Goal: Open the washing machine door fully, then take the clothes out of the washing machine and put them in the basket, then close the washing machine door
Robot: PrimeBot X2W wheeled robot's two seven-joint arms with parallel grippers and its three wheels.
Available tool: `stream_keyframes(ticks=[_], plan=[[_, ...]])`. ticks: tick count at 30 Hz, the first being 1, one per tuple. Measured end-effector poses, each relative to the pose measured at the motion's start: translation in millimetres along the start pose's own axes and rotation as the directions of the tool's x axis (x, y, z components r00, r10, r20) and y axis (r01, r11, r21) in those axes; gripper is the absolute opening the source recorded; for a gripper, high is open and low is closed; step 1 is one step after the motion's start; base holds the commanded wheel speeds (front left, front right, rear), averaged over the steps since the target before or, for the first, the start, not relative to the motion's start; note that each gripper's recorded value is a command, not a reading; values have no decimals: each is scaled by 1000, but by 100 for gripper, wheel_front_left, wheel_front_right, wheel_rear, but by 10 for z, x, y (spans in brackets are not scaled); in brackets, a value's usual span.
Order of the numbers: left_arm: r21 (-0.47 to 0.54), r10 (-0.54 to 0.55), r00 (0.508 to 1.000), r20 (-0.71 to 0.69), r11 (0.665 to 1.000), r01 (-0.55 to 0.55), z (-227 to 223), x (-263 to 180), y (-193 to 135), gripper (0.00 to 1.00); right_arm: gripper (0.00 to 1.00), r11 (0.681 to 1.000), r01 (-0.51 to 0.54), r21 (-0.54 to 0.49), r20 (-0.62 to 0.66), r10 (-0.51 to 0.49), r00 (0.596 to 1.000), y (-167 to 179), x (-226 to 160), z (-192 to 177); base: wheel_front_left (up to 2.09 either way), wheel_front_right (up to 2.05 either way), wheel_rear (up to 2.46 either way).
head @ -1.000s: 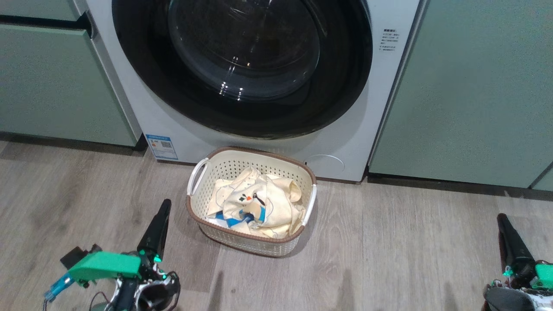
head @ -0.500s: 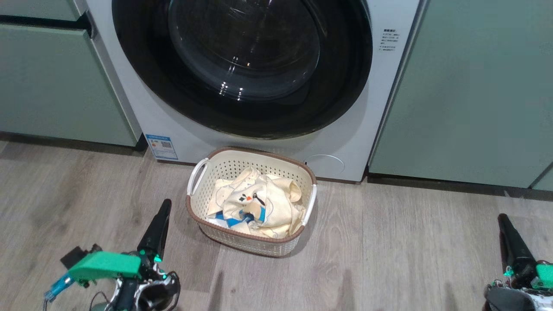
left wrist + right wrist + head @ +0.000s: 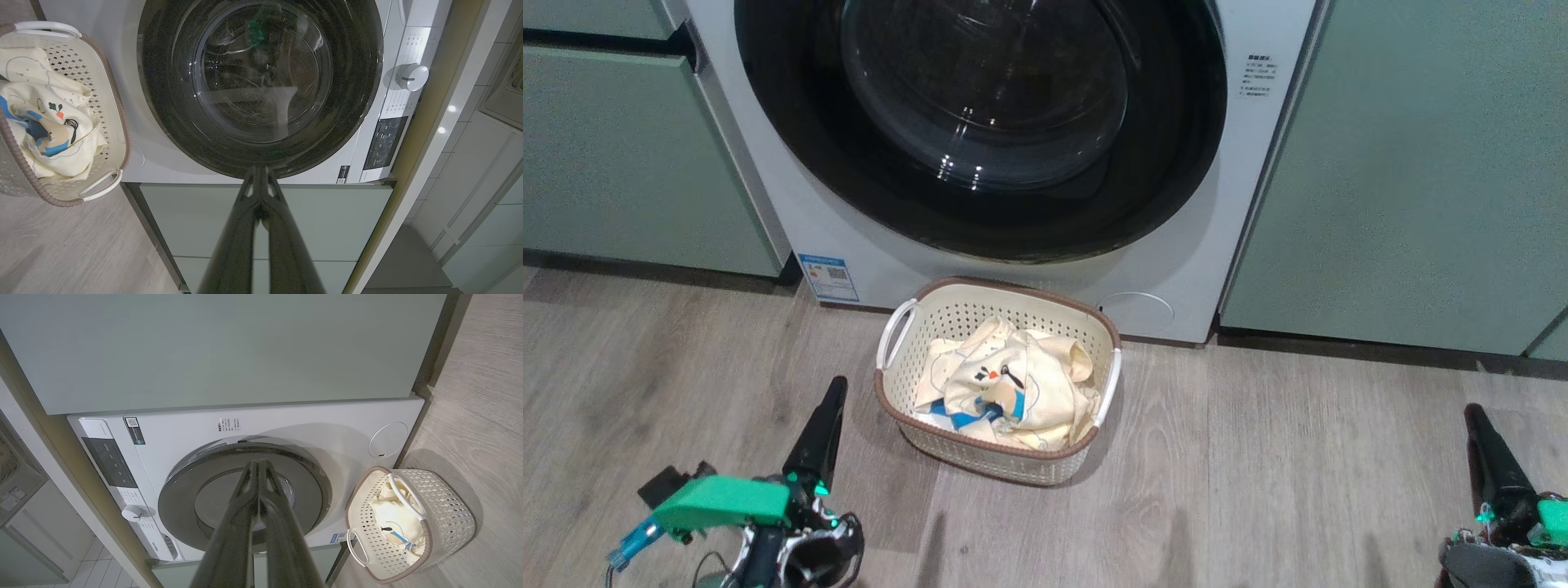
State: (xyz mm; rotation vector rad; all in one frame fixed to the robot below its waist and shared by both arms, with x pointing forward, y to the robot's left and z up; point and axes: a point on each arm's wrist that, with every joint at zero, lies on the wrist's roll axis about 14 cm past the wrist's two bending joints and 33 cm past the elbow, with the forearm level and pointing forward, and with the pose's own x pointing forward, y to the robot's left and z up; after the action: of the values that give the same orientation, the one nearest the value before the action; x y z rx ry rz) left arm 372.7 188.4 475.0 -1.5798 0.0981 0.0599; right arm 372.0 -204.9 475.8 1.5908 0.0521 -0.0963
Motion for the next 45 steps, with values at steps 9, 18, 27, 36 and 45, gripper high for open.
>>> stream_keyframes(ticks=[9,18,27,36,45], plan=[[-1,0,1000,0,1000,0,-1,0,0,0,0,1000,0,1,2,0,1000,1,-1,7,0,0,0],[-1,0,1000,1,1000,0,1,0,-1,0,0,1000,0,-6,4,0,1000,0,-1,14,0,0,0],[0,0,1000,1,1000,0,2,0,0,0,0,1000,0,-4,7,0,1000,0,-2,25,0,0,0],[-1,0,1000,-6,1000,0,-8,0,-1,0,0,1000,0,-3,7,0,1000,0,-2,26,0,0,0],[-2,0,1000,-6,1000,0,-9,0,-1,0,0,1000,0,-4,2,0,1000,0,-3,21,0,0,0]])
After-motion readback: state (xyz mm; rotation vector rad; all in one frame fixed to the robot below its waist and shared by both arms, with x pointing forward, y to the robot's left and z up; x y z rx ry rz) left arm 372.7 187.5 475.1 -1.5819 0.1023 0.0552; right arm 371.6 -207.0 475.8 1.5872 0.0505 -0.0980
